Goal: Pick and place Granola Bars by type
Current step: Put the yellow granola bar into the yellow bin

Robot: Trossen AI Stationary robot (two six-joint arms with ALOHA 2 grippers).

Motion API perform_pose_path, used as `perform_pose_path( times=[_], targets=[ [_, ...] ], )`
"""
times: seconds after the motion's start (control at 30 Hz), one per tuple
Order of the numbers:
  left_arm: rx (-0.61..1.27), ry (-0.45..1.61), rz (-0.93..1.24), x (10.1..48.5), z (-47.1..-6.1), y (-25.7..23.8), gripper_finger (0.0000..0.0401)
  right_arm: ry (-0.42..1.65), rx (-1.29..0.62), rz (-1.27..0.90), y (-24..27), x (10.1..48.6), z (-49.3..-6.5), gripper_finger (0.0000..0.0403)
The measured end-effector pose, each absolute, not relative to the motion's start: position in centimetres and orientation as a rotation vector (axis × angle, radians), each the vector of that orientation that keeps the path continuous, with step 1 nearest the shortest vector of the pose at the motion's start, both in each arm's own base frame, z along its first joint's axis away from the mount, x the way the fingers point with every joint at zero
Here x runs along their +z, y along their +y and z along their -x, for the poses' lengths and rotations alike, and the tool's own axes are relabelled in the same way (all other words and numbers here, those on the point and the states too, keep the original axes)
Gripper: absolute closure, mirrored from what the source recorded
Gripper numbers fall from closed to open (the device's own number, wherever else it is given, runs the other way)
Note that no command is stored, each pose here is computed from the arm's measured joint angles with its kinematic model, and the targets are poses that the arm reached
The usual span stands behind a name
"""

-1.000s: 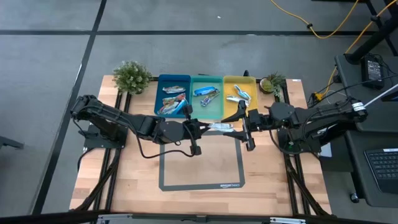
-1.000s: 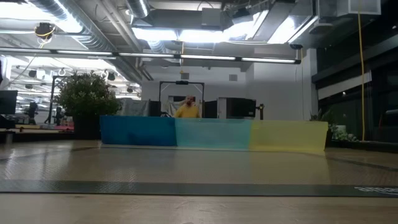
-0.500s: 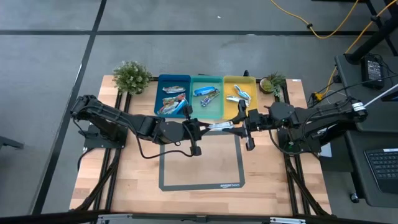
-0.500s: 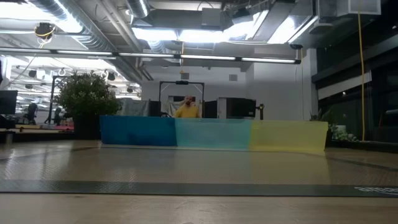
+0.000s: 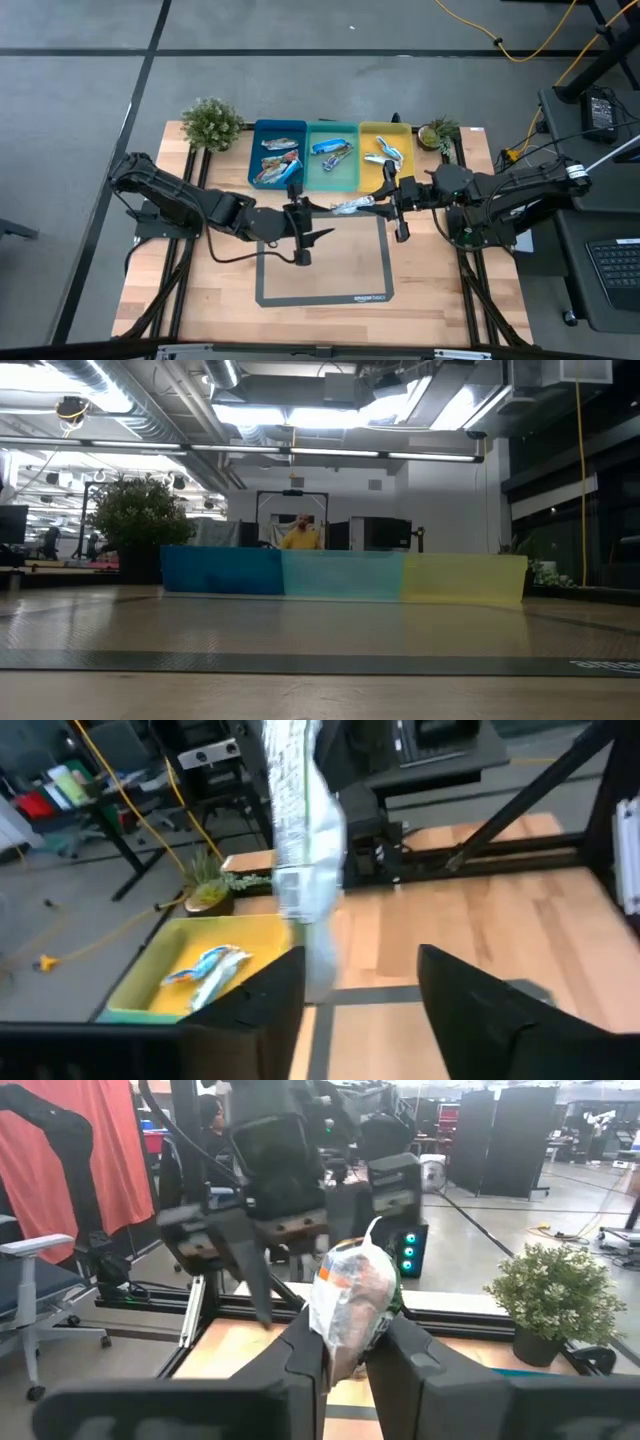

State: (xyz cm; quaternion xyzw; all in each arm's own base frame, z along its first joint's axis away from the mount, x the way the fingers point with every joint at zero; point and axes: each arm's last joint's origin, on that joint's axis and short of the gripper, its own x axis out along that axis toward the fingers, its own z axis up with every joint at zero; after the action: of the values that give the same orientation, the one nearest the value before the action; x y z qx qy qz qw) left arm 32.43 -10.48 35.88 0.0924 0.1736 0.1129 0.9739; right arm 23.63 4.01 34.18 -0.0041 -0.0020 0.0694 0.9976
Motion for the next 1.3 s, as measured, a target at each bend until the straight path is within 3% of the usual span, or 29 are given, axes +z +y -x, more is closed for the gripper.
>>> perform_pose_path(
  times=[0.27,0.63,1.03,1.3],
  targets=[
    [0.257,0.39,-0.101,35.9,-31.3,-10.7,0.0171,0.019,0.099,0.008,3.8,34.0,-23.7,0.0341],
    [0.236,0.403,-0.061,35.7,-31.1,-11.1,0.0182,0.064,-0.007,-0.001,1.8,34.1,-22.9,0.0341],
    [0.235,0.401,-0.063,35.8,-31.0,-11.3,0.0187,0.442,-0.252,0.002,-3.4,40.9,-18.6,0.0341],
    [0.24,0.4,-0.064,35.8,-31.0,-11.3,0.0192,0.513,-0.303,-0.011,-4.3,42.5,-16.7,0.0341]
  ],
)
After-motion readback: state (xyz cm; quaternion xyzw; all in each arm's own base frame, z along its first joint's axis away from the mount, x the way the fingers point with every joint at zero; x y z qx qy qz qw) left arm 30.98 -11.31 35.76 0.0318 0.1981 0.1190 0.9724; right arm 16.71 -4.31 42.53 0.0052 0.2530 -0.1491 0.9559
